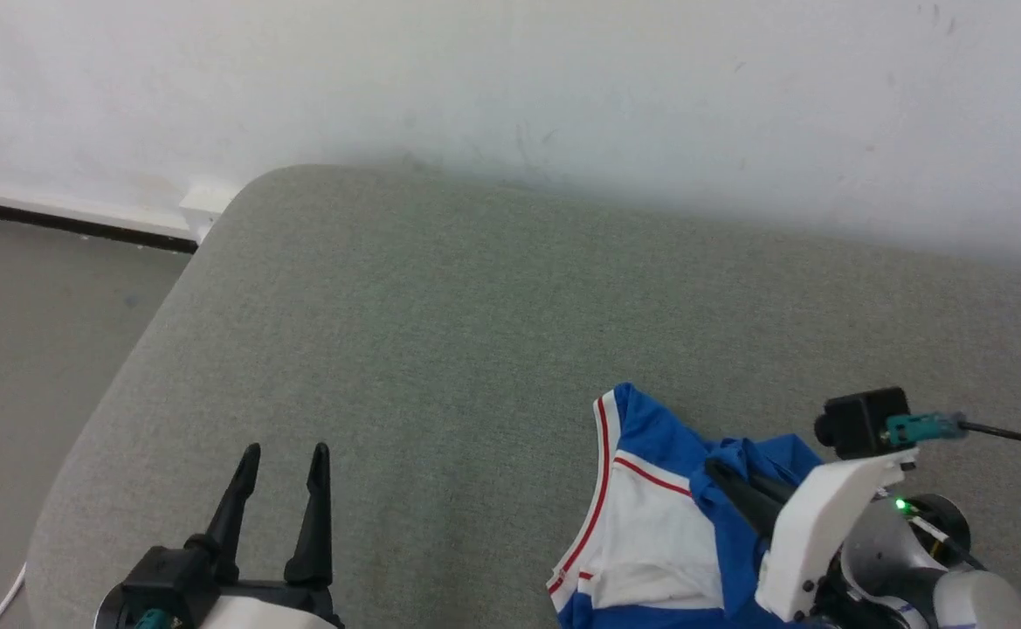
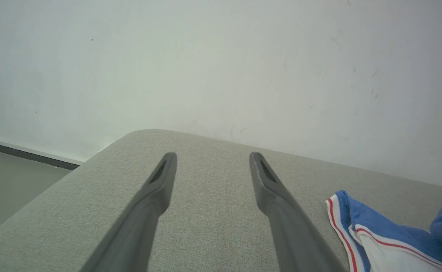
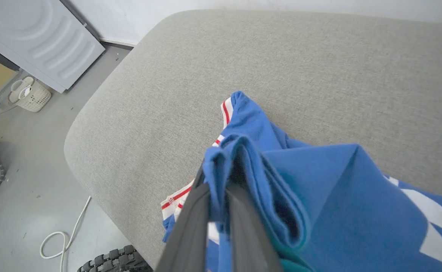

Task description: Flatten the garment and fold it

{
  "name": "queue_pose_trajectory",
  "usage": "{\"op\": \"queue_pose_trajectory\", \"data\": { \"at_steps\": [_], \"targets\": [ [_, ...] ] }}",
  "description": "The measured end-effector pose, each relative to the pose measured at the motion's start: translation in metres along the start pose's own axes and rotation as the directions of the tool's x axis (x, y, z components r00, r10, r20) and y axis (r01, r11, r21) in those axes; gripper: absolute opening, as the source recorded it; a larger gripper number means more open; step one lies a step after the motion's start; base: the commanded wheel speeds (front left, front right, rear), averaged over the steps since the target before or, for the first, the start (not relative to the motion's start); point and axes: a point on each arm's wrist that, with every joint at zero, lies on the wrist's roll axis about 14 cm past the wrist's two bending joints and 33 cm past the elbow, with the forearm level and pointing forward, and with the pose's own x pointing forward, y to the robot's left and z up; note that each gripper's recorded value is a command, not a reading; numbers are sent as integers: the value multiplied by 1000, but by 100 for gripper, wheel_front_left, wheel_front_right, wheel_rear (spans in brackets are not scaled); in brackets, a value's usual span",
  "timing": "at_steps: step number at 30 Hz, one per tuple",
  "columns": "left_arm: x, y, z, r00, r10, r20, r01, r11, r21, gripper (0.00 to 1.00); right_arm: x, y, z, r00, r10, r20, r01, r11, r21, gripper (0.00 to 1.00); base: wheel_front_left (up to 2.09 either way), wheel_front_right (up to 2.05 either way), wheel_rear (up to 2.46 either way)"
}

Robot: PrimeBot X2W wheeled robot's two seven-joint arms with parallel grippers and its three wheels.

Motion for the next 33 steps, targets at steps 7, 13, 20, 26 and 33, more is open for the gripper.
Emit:
{"op": "queue_pose_trajectory", "data": {
  "at_steps": [7, 13, 20, 26, 33],
  "targets": [
    [-3, 10, -1, 999, 41, -9, -41, 999, 3, 100, 38, 15, -28, 992, 64, -109, -64, 998, 8, 0, 0, 0, 0],
    [-4, 18, -5, 997, 69, -25, -69, 998, 13, 100, 65, 22, -46, 985, 91, -144, -92, 996, -1, 100, 0, 0, 0],
    [-4, 19, -8, 997, 74, -36, -74, 997, 12, 100, 77, 63, -50, 965, 211, -153, -217, 976, -24, 100, 0, 0, 0],
    [2, 11, -7, 999, 44, -27, -44, 999, -1, 100, 71, 67, -22, 972, 231, -51, -236, 964, -120, 100, 0, 0, 0],
    [14, -6, -1, 1000, -16, 1, 16, 1000, -15, 100, 43, 3, 47, 975, 107, 192, -37, 941, -336, 100, 0, 0, 0]
  ]
}}
